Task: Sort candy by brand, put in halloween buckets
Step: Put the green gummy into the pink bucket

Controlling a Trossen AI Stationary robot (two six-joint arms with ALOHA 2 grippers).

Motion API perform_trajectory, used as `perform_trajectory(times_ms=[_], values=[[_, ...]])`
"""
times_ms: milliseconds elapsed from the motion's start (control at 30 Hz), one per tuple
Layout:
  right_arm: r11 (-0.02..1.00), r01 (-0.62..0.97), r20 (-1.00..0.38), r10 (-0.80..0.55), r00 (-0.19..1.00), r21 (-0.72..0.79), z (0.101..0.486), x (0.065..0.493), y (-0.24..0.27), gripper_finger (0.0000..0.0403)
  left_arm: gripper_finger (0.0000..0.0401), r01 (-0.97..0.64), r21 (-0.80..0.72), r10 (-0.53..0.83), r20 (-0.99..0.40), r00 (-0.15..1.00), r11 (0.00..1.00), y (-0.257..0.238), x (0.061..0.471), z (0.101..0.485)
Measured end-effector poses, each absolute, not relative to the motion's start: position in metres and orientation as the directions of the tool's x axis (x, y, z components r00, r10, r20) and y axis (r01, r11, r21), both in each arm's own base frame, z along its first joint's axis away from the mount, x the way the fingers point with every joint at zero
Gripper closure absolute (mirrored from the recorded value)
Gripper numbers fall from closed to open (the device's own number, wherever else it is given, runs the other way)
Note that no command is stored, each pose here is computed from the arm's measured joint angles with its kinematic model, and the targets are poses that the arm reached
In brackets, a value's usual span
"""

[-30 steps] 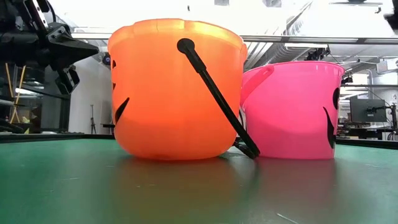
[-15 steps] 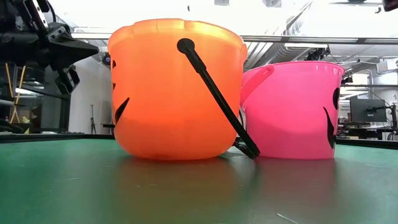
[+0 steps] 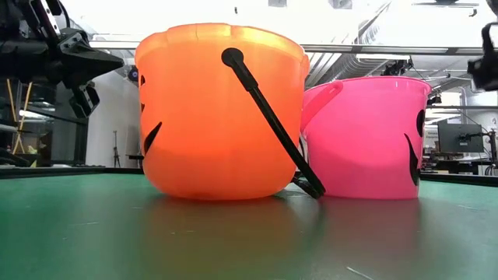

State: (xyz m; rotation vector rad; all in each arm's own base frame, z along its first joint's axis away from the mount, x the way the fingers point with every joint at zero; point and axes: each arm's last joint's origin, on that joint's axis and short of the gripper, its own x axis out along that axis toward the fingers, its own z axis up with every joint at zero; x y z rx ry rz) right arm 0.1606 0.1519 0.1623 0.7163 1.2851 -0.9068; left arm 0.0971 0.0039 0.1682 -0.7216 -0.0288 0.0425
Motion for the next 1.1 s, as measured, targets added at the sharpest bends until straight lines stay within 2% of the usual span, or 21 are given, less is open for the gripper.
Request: perform_trajectory(times_ms=[133, 233, 333, 467, 567, 667, 733, 833, 967, 1100], values=[[0.446, 0.893, -0.987, -0.16, 0.017, -0.057, 0.158, 0.162, 0.146, 0.0381, 0.04, -0.029, -0.661, 0.049, 0.012, 0.999, 0.75, 0.004, 0.097, 0.168], [0.457, 0.888, -0.983, -0.18, 0.038, -0.05, 0.162, 0.168, 0.142, 0.0383, 0.04, -0.029, -0.661, 0.049, 0.012, 0.999, 0.75, 0.004, 0.097, 0.168], [0.481, 0.875, -0.973, -0.218, 0.069, -0.045, 0.18, 0.176, 0.141, 0.0392, 0.04, -0.029, -0.661, 0.049, 0.012, 0.999, 0.75, 0.004, 0.097, 0.168], [0.483, 0.871, -0.933, -0.346, 0.099, -0.087, 0.215, 0.185, 0.135, 0.0399, 0.04, -0.029, -0.661, 0.049, 0.012, 0.999, 0.75, 0.004, 0.097, 0.168], [0.48, 0.874, -0.873, -0.454, 0.179, -0.07, 0.242, 0.192, 0.132, 0.0401, 0.04, -0.029, -0.661, 0.049, 0.012, 0.999, 0.75, 0.004, 0.097, 0.168], [0.503, 0.863, -0.774, -0.529, 0.347, 0.042, 0.262, 0.205, 0.133, 0.04, 0.04, -0.029, -0.661, 0.049, 0.012, 0.999, 0.75, 0.004, 0.097, 0.168], [0.517, 0.847, -0.738, -0.525, 0.425, 0.12, 0.267, 0.215, 0.133, 0.04, 0.04, -0.029, -0.661, 0.049, 0.012, 0.999, 0.75, 0.004, 0.097, 0.168], [0.564, 0.808, -0.753, -0.456, 0.474, 0.168, 0.268, 0.23, 0.133, 0.0399, 0.04, -0.029, -0.661, 0.049, 0.012, 0.999, 0.75, 0.004, 0.097, 0.168], [0.573, 0.793, -0.813, -0.352, 0.464, 0.204, 0.266, 0.25, 0.12, 0.0386, 0.04, -0.029, -0.661, 0.049, 0.012, 0.999, 0.75, 0.004, 0.097, 0.168], [0.562, 0.8, -0.858, -0.288, 0.426, 0.209, 0.265, 0.263, 0.097, 0.0334, 0.04, -0.028, -0.661, 0.048, 0.012, 0.999, 0.75, 0.004, 0.097, 0.168]])
